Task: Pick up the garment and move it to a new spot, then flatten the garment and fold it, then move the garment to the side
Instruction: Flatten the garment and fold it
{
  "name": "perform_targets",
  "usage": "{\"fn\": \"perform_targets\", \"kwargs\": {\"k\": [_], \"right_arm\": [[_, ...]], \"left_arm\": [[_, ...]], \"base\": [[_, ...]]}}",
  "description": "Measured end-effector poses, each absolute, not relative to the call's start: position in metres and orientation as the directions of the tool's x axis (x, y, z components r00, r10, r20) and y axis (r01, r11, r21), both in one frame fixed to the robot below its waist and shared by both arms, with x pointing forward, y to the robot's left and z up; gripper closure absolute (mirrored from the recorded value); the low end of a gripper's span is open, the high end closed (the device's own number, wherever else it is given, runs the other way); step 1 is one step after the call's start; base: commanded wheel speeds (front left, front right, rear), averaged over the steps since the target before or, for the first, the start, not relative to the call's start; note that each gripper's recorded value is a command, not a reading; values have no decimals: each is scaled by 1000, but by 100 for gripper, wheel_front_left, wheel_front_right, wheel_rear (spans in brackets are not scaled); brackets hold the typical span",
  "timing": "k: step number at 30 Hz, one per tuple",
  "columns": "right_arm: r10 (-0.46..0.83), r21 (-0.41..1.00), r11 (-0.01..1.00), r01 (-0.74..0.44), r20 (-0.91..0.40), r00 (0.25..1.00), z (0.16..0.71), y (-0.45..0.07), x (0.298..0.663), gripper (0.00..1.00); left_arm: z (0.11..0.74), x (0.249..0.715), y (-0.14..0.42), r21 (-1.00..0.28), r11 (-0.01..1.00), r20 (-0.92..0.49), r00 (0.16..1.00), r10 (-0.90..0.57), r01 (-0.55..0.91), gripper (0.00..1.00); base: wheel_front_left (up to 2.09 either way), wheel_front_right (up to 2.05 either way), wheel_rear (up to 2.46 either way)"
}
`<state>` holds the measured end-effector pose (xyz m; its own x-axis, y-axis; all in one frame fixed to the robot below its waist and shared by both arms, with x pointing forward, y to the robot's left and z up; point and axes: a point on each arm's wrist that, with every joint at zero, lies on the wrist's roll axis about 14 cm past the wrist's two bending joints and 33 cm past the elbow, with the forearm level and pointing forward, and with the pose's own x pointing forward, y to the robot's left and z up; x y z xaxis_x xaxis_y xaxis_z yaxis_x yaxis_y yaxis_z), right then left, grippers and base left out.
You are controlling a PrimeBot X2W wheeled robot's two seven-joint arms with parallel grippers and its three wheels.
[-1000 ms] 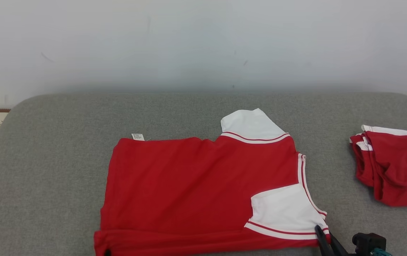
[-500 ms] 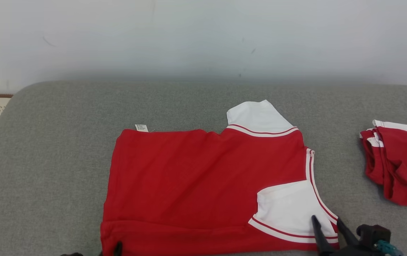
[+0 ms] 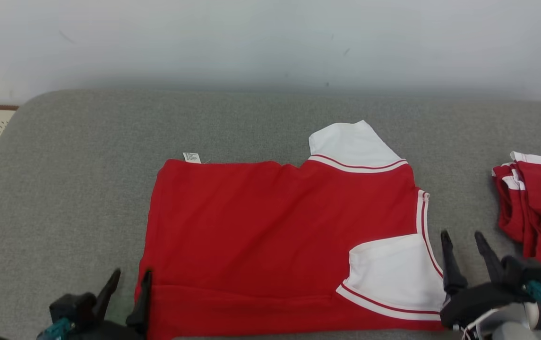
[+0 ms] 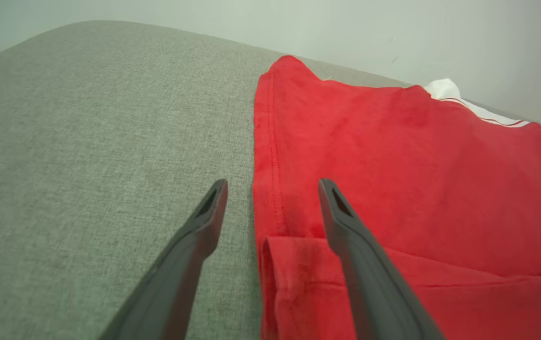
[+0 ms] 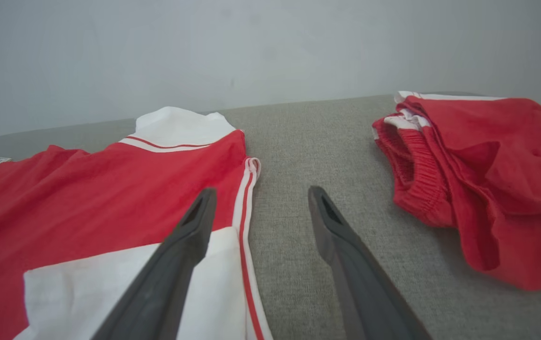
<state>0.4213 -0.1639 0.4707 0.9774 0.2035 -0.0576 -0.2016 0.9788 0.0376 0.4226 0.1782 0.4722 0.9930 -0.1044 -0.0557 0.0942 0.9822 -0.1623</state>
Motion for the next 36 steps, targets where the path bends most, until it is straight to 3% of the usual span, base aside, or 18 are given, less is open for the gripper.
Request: {"fn": "perform_targets", "kwargs": {"k": [9,18,26,36], "right_arm": [[216,-12,976,-216,11,976,495,-157,464,0],[261,-12,965,-261,33,965,496,-136,504,0],[272,11,962,-272,26,962,484,-129,519,0],[205,11,979,-205,0,979,472,-159,517,0]], "left_arm": [[500,467,168,-81,985,13,988,-151,152,0],[500,521,155,-11,972,-12,972,-235,235,0],[484,559,154,-16,972,-59,970,-236,236,0],[466,597,137,-15,966,-132,957,-259,259,0]], "base": [[0,0,0],[0,0,0],[0,0,0],[0,0,0]]}}
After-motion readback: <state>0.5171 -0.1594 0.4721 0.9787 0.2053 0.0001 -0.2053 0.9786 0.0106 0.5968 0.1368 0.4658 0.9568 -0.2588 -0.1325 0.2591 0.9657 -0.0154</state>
